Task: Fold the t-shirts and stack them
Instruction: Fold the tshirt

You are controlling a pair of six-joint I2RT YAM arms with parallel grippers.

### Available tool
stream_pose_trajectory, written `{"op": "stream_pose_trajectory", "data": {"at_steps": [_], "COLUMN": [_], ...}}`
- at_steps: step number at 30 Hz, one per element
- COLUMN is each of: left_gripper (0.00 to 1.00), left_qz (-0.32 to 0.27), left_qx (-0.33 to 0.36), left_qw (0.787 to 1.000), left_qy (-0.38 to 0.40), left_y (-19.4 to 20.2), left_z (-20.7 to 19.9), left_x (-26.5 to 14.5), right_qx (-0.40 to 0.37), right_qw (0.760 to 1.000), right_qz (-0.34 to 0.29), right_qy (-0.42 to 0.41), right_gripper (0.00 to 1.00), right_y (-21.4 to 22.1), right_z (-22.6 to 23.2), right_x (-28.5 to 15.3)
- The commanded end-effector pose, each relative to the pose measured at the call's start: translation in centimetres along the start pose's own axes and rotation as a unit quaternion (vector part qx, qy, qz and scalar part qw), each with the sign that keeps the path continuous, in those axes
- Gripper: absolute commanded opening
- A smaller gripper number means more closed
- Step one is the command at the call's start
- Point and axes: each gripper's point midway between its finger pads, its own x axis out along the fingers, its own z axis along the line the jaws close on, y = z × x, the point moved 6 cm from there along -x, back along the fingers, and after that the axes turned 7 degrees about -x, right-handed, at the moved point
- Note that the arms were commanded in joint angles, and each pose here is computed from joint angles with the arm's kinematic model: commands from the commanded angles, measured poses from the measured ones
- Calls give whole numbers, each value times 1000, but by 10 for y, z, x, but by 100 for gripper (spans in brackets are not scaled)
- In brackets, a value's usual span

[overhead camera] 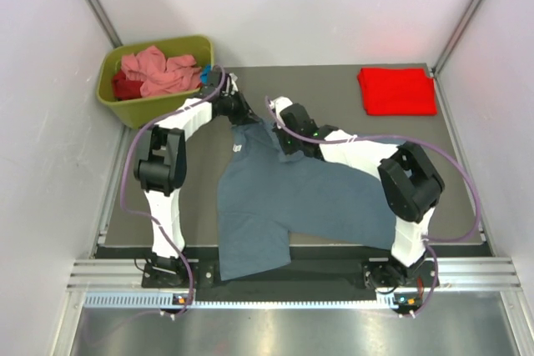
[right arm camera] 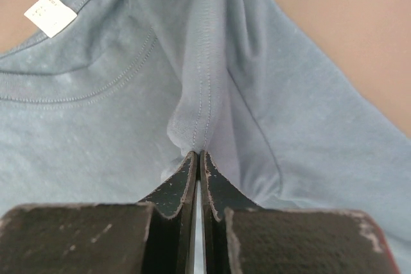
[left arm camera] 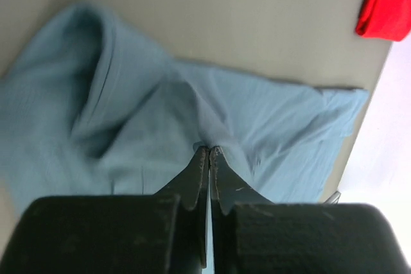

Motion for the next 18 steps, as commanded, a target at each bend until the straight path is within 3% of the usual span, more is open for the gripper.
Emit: {"op": "stream_pose_trajectory", "data": {"at_steps": [1,18], "left_gripper": [0,0], "left_qz": [-32,-10], "left_qx": [10,15], "left_qw": [998,997], "left_qy": [-53,-71], "left_y": [0,39], "left_z": [-9,-14], "left_x": [-43,-73], "right_qx": [-21,-50], "right_qw": [999,995], "right_qz": [-20,4], "right_qy": [-45,-84], "right_gripper": [0,0], "right_y": [-16,4], "right_z": [-5,1], "right_x": [-24,-35]}}
